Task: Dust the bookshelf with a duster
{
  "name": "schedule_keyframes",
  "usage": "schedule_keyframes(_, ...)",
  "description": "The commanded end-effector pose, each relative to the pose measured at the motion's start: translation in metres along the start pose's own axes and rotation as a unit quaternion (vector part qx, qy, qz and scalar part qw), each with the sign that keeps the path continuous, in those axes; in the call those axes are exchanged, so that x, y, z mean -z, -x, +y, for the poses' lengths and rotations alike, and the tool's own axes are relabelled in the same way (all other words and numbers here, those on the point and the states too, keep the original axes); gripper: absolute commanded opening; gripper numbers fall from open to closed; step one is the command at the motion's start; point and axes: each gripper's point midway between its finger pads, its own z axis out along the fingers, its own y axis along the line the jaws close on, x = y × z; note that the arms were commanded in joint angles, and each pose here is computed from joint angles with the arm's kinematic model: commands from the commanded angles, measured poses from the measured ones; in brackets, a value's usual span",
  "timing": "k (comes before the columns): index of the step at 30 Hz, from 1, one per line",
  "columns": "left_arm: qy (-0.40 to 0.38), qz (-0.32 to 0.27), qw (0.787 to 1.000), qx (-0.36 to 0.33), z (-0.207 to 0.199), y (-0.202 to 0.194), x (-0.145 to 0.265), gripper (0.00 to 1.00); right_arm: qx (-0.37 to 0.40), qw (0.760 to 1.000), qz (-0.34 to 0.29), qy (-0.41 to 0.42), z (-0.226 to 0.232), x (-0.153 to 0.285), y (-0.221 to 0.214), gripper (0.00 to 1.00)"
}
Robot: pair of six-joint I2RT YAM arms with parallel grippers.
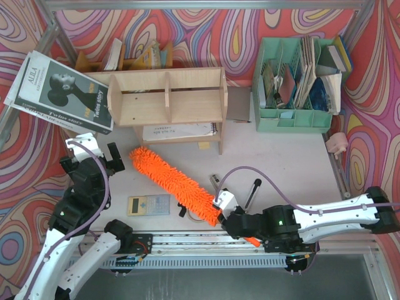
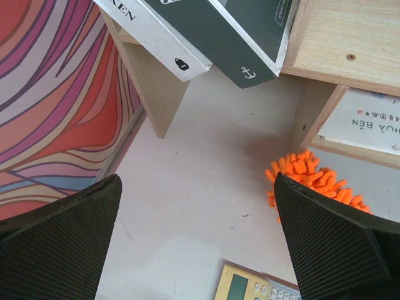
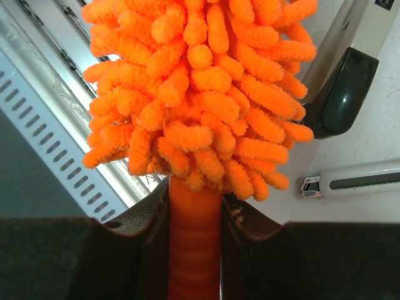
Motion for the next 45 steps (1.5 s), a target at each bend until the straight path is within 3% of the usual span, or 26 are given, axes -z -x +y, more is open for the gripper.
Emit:
schedule_keyframes(1,0.016,-0.009,1.000,0.010,0.009,0.005,0.004,0.99,-0.023,0.998,-0.054,-0.002,0.001,0.018,0.028,0.00)
schedule_keyframes(6,0.018,-0.010,1.000,0.011,0.010,0.005,0.004,0.99,-0.008,0.998,-0.068,0.005,0.008,0.014,0.038,0.00)
schedule_keyframes(9,0.019,-0.010,1.000,0.011,0.011,0.005,0.004,0.98,-0.014,0.996,-0.074,-0.049,-0.003,0.009,0.045,0.00)
schedule_keyframes(18,0.019,-0.007,1.000,0.007,0.010,0.004,0.003,0.98,0.004,0.986,-0.158,-0.059,0.004,0.013,0.097,0.00)
schedule_keyframes(22,0.016,-0.006,1.000,0.007,0.008,0.004,0.002,0.98,0.018,0.986,-0.156,-0.064,0.003,0.008,0.094,0.00)
schedule_keyframes(29,0.014,-0.010,1.000,0.013,0.009,0.005,0.004,0.99,0.030,0.996,-0.077,-0.039,0.006,-0.027,0.048,0.00)
schedule_keyframes(34,0.017,-0.012,1.000,0.015,0.010,0.006,0.004,0.99,0.044,0.997,-0.049,-0.029,0.012,-0.045,0.040,0.00)
schedule_keyframes(45,0.022,-0.044,0.998,0.047,0.024,0.013,0.014,0.98,0.050,0.992,-0.105,-0.044,0.000,-0.030,0.092,0.00)
